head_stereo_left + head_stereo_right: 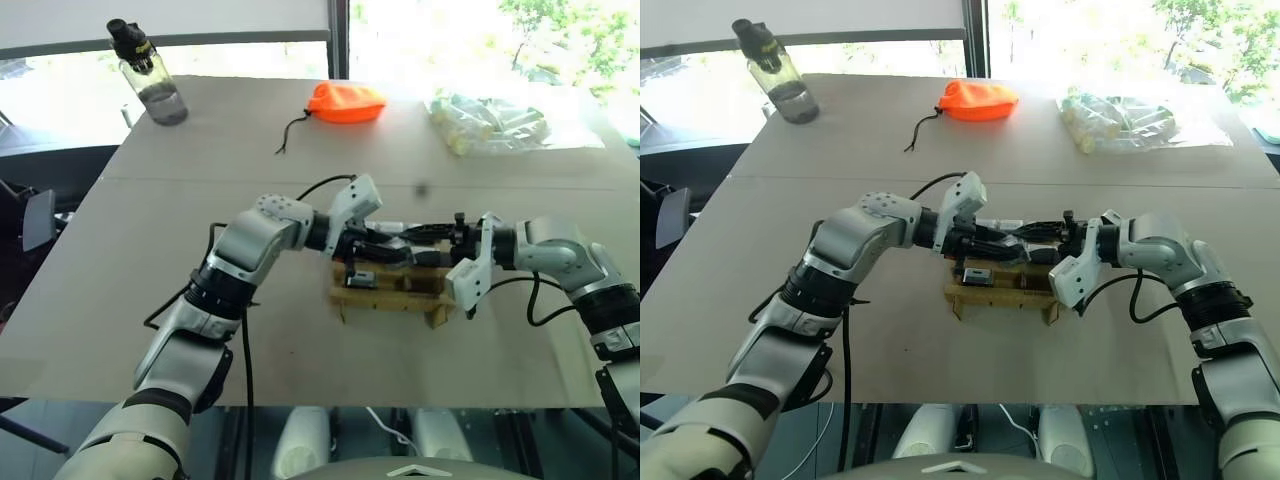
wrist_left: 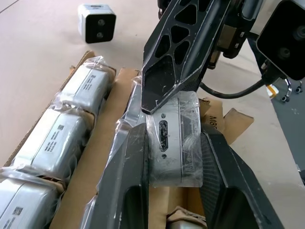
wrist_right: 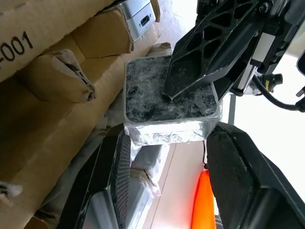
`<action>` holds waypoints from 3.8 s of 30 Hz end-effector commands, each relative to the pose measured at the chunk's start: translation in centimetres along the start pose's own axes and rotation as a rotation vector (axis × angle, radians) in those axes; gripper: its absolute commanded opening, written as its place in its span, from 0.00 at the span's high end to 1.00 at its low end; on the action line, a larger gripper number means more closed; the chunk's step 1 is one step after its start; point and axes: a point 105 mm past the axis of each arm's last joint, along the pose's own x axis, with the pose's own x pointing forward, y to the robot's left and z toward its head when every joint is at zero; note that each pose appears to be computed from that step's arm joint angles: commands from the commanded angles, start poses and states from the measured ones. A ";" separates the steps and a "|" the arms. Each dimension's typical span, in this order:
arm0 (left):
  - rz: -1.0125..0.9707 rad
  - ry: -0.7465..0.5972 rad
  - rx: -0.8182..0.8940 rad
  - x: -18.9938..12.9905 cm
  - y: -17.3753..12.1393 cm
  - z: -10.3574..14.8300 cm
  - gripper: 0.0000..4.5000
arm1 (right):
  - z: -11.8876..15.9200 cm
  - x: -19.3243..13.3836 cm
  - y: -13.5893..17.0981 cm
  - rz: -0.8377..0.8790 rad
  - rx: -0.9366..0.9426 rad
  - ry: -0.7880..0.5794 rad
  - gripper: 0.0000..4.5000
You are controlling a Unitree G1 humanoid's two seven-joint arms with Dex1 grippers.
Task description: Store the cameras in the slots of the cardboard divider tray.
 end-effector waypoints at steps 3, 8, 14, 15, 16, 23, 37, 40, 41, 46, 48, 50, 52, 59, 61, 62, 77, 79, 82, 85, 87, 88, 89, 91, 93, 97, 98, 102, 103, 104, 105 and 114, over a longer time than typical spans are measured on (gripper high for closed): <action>-0.047 -0.034 0.061 0.1 -0.8 1.9 0.83 | 0.1 -1.1 0.0 -0.006 0.069 0.005 0.19; -0.076 -0.052 0.098 -0.2 -1.3 2.4 0.83 | 0.9 -4.0 -0.6 -0.190 0.357 -0.034 0.00; -0.120 -0.047 0.171 -0.5 -2.6 2.4 0.83 | 2.5 -9.1 1.9 -0.295 0.924 -0.057 0.00; -0.132 -0.030 0.210 -0.4 -3.0 2.2 0.83 | 3.2 -9.6 2.5 -0.291 1.049 -0.088 0.00; -0.151 -0.013 0.235 -0.4 -3.3 1.8 0.83 | 3.7 -10.1 3.4 -0.280 1.151 -0.100 0.00; -0.118 0.130 0.352 -0.1 -2.9 -0.5 0.83 | 4.9 -12.5 8.4 -0.243 1.412 -0.140 0.00; -0.023 0.239 0.403 0.8 -0.8 -2.3 0.83 | 4.3 -13.6 9.8 -0.198 1.386 -0.217 0.00; -0.033 0.267 0.412 1.0 -0.9 -2.7 0.83 | 4.2 -13.5 9.4 -0.215 1.376 -0.223 0.00; -0.038 0.263 0.398 1.1 -1.0 -2.8 0.83 | 4.3 -13.5 9.4 -0.217 1.373 -0.225 0.00; -0.066 0.249 0.335 1.3 -1.6 -2.8 0.60 | 4.4 -13.3 9.1 -0.231 1.372 -0.226 0.00; -0.069 0.235 0.311 1.4 -1.8 -2.6 0.46 | 4.4 -13.4 9.0 -0.256 1.378 -0.227 0.00; -0.038 0.217 0.291 1.5 -1.4 -2.3 0.24 | 4.5 -13.4 8.9 -0.262 1.377 -0.232 0.00; -0.015 0.204 0.284 1.5 -1.1 -1.9 0.03 | 4.6 -13.4 8.8 -0.264 1.376 -0.233 0.00; 0.004 -0.022 0.258 -0.8 -2.2 2.9 0.01 | 1.2 -13.9 7.3 -0.472 1.445 -0.112 0.00; 0.007 -0.064 0.249 -1.6 -2.6 3.8 0.01 | -0.3 -14.0 7.1 -0.541 1.495 -0.027 0.00; 0.009 -0.080 0.245 -1.9 -2.8 4.0 0.01 | -1.0 -14.0 7.3 -0.554 1.505 0.029 0.00; 0.150 -0.135 0.158 -8.3 -6.4 1.7 0.01 | -10.2 -11.1 5.5 -0.565 1.472 0.358 0.00; 0.166 -0.123 0.146 -8.6 -6.6 1.3 0.01 | -10.5 -10.8 6.0 -0.531 1.504 0.371 0.00; 0.190 -0.120 0.134 -9.1 -6.9 1.0 0.01 | -10.7 -10.7 6.4 -0.489 1.550 0.382 0.00; 0.203 -0.129 0.129 -9.2 -7.0 1.0 0.01 | -11.1 -10.8 6.3 -0.488 1.552 0.383 0.00; 0.244 -0.125 0.149 -9.2 -6.6 1.0 0.01 | -11.2 -10.8 6.3 -0.493 1.552 0.382 0.00; 0.273 -0.122 0.162 -9.2 -6.3 0.9 0.00 | -11.2 -10.8 6.3 -0.495 1.554 0.381 0.05; 0.298 -0.123 0.171 -9.3 -5.9 1.0 0.00 | -11.2 -10.9 6.3 -0.495 1.557 0.382 0.11; 0.328 -0.156 0.190 -9.5 -5.5 1.6 0.00 | -11.2 -10.9 6.5 -0.491 1.557 0.382 0.29; 0.338 -0.180 0.203 -9.5 -5.4 2.1 0.00 | -11.2 -11.0 6.6 -0.491 1.559 0.381 0.48; 0.339 -0.170 0.235 -9.2 -5.5 2.0 0.00 | -11.2 -11.3 6.4 -0.513 1.541 0.378 0.83; 0.340 -0.172 0.233 -9.2 -5.4 2.0 0.00 | -11.2 -11.5 6.3 -0.517 1.534 0.375 0.83; 0.337 -0.173 0.228 -9.1 -5.4 2.0 0.00 | -10.3 -11.9 5.5 -0.477 1.495 0.325 0.83; 0.331 -0.170 0.223 -9.1 -5.4 2.0 0.00 | -9.7 -11.8 5.0 -0.434 1.454 0.296 0.83; 0.328 -0.167 0.221 -9.1 -5.5 1.9 0.00 | -8.9 -11.7 4.4 -0.397 1.417 0.263 0.83; 0.326 -0.165 0.219 -9.1 -5.5 1.8 0.00 | -8.2 -11.5 3.6 -0.367 1.389 0.224 0.83; 0.300 -0.147 0.210 -9.1 -5.5 1.4 0.00 | -0.4 -6.5 -0.5 -0.032 1.171 -0.083 0.83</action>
